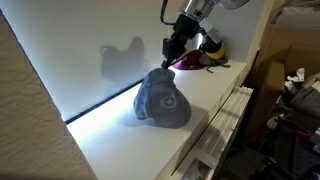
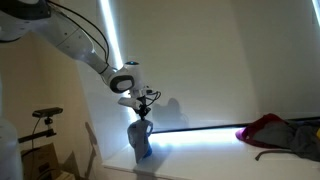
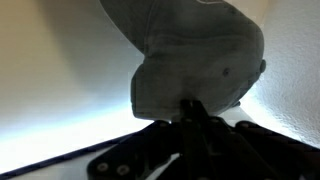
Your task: Pick up the cap from the blue container and put it by the window.
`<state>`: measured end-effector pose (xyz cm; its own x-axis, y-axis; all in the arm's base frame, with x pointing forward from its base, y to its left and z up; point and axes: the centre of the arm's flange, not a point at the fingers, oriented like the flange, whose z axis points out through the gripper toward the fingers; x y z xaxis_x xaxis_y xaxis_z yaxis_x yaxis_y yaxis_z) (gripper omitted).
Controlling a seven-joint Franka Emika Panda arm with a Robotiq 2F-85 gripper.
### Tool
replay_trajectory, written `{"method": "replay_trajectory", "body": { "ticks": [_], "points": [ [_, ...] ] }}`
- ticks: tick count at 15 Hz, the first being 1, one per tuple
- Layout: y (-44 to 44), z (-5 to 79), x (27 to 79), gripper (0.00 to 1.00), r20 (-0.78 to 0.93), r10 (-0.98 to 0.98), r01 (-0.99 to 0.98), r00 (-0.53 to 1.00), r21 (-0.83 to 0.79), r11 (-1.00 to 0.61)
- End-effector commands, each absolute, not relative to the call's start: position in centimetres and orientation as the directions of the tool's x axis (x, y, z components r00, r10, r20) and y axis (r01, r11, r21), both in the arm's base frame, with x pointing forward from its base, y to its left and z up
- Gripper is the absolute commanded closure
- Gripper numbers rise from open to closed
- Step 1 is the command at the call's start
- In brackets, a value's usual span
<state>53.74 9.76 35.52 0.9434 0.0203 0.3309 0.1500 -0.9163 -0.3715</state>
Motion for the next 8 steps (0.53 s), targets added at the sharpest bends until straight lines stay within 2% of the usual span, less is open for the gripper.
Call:
{"method": "replay_trajectory", "body": {
  "ticks": [1,2,3,4,5,6,7,8],
  "points": [
    [9.2,35.89,54.18,1.0,0.323,0.03,0.152,0.946,-0.361,-0.92],
    [9.19,35.96,54.2,1.0,0.326,0.027,0.149,0.945,-0.357,-0.922],
    [9.16,36.11,54.19,0.74,0.334,0.018,0.145,0.942,-0.358,-0.923],
    [9.56,35.63,53.84,0.73,0.332,0.024,0.149,0.943,-0.359,-0.921],
    [9.58,35.65,53.85,0.92,0.332,0.023,0.149,0.943,-0.36,-0.921],
    [9.63,35.65,53.84,0.86,0.332,0.024,0.15,0.943,-0.36,-0.921],
    [9.63,35.77,53.84,0.53,0.336,0.024,0.15,0.942,-0.354,-0.923],
    [9.58,35.93,53.86,0.47,0.339,0.02,0.144,0.94,-0.344,-0.928]
  ]
}}
